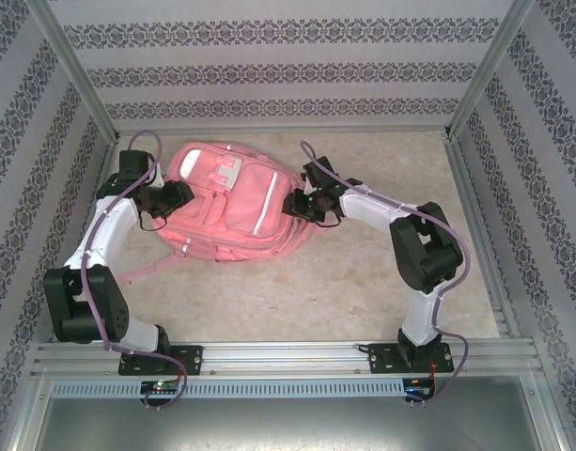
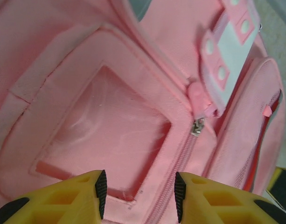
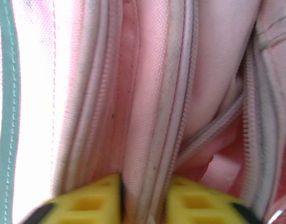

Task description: Pack books, pencil case, and school supplies into a backpack

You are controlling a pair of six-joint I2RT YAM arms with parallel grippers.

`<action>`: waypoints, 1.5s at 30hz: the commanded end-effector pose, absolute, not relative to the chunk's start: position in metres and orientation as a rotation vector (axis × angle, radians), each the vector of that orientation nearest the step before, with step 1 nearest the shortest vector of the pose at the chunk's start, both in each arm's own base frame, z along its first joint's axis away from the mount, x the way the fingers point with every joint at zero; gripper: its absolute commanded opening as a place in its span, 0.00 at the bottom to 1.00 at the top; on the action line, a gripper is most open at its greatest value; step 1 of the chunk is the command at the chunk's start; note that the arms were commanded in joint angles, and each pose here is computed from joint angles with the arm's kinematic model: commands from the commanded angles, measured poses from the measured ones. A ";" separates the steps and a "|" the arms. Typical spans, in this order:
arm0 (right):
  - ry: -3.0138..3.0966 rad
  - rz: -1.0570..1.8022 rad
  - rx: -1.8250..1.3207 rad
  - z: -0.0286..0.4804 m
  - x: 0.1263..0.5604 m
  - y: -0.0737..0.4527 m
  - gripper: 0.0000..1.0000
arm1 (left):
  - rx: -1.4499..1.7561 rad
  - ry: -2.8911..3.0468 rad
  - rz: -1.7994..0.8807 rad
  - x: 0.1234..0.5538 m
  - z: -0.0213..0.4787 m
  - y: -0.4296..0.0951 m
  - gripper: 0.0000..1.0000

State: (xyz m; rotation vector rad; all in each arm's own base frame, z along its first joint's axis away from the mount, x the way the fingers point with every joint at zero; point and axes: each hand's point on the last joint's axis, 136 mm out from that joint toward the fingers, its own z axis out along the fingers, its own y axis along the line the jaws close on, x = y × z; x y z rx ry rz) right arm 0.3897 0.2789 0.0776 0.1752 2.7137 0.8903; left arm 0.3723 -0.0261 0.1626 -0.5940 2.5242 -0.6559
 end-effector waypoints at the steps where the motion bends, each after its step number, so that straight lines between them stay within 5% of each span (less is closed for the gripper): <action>1: 2.843 0.663 0.340 0.037 0.365 0.228 0.00 | -0.549 2.513 -0.709 0.374 0.172 -0.033 0.44; 10: 2.796 0.348 0.760 0.040 0.307 0.053 0.00 | -0.547 2.417 -0.762 0.389 0.204 -0.036 0.44; 16: 2.686 0.280 0.952 0.058 0.282 -0.014 0.00 | -0.559 2.395 -0.795 0.394 0.208 -0.038 0.45; 22: 2.681 0.451 0.922 0.056 0.296 0.002 0.00 | -0.549 2.382 -0.890 0.392 0.205 -0.058 0.46; 29: 2.767 0.465 0.767 0.049 0.313 0.039 0.03 | -0.393 2.422 -1.074 0.383 0.177 -0.153 0.73; 34: 2.789 0.479 0.720 0.049 0.318 0.054 0.04 | -0.275 2.434 -1.164 0.395 0.160 -0.223 0.80; 42: 2.784 0.476 0.692 0.055 0.312 0.062 0.04 | -0.305 2.506 -1.178 0.425 0.117 -0.270 0.79; 45: 2.782 0.478 0.676 0.057 0.309 0.065 0.04 | -0.367 2.511 -1.209 0.436 0.101 -0.277 0.67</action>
